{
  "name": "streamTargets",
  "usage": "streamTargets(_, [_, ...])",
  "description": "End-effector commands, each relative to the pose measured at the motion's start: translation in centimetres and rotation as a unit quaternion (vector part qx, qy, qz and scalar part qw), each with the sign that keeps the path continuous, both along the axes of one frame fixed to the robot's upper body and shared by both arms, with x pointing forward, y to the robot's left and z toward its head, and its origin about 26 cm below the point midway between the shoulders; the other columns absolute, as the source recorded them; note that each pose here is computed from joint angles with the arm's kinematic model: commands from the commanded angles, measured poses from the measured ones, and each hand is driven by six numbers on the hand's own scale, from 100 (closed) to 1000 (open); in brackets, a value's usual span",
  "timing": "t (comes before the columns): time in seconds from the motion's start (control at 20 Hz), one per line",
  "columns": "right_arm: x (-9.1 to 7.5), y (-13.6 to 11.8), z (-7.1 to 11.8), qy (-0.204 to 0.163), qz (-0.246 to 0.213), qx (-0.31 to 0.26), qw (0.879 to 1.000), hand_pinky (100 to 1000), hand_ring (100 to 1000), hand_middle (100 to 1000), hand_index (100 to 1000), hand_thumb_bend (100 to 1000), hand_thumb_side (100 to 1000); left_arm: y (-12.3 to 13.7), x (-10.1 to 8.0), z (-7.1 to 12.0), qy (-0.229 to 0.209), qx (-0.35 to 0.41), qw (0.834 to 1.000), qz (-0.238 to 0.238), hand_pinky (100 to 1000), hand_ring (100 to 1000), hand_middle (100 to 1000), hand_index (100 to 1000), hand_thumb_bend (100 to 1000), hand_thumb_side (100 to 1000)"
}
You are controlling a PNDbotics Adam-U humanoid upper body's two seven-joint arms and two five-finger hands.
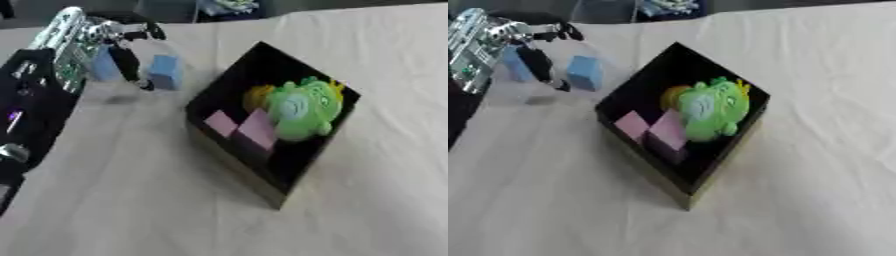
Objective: Pick up objects on the table and place them in the box.
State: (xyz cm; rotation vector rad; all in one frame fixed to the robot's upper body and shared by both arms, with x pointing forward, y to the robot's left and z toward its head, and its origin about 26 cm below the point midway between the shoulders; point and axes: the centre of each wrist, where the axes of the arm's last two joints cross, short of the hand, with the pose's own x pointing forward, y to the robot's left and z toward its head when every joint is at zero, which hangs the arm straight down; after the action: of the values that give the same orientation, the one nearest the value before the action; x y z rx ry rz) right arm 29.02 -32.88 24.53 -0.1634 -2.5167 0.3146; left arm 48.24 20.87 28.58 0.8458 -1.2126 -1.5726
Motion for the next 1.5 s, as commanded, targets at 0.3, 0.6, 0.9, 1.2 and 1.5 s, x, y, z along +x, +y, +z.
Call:
streamTargets(0.3, [-0.2, 0.1, 0.8, -0.013, 0.0, -0.009, 1.0, 875, 813, 558, 759, 100, 557, -0.2, 0.3, 1.2, -0.024, -0.021, 0.999, 0.01, 883, 933, 905, 935, 435, 100])
streamTargets(0.6, [-0.2, 0.2, 0.8, -0.013, 0.0, -0.009, 1.0, 875, 813, 557, 759, 100, 558, 0.1, 0.6, 0.7, -0.019, -0.007, 0.999, 0.033, 878, 927, 889, 920, 425, 100])
streamTargets(0.9, [-0.2, 0.2, 0.8, -0.013, 0.002, -0.008, 1.0, 876, 813, 557, 760, 100, 558, -0.1, 0.7, 0.3, -0.013, 0.001, 0.999, 0.04, 862, 892, 821, 897, 380, 100])
streamTargets(1.2, [-0.2, 0.2, 0.8, -0.012, 0.001, -0.006, 1.0, 876, 813, 556, 759, 100, 559, 0.0, 0.9, -0.2, -0.013, 0.003, 0.999, 0.045, 847, 850, 777, 854, 333, 100])
streamTargets(1.5, [-0.2, 0.2, 0.6, -0.009, 0.0, -0.004, 1.0, 877, 813, 556, 760, 100, 560, -0.2, 0.8, -0.3, -0.032, -0.003, 0.999, 0.037, 823, 786, 699, 791, 268, 100])
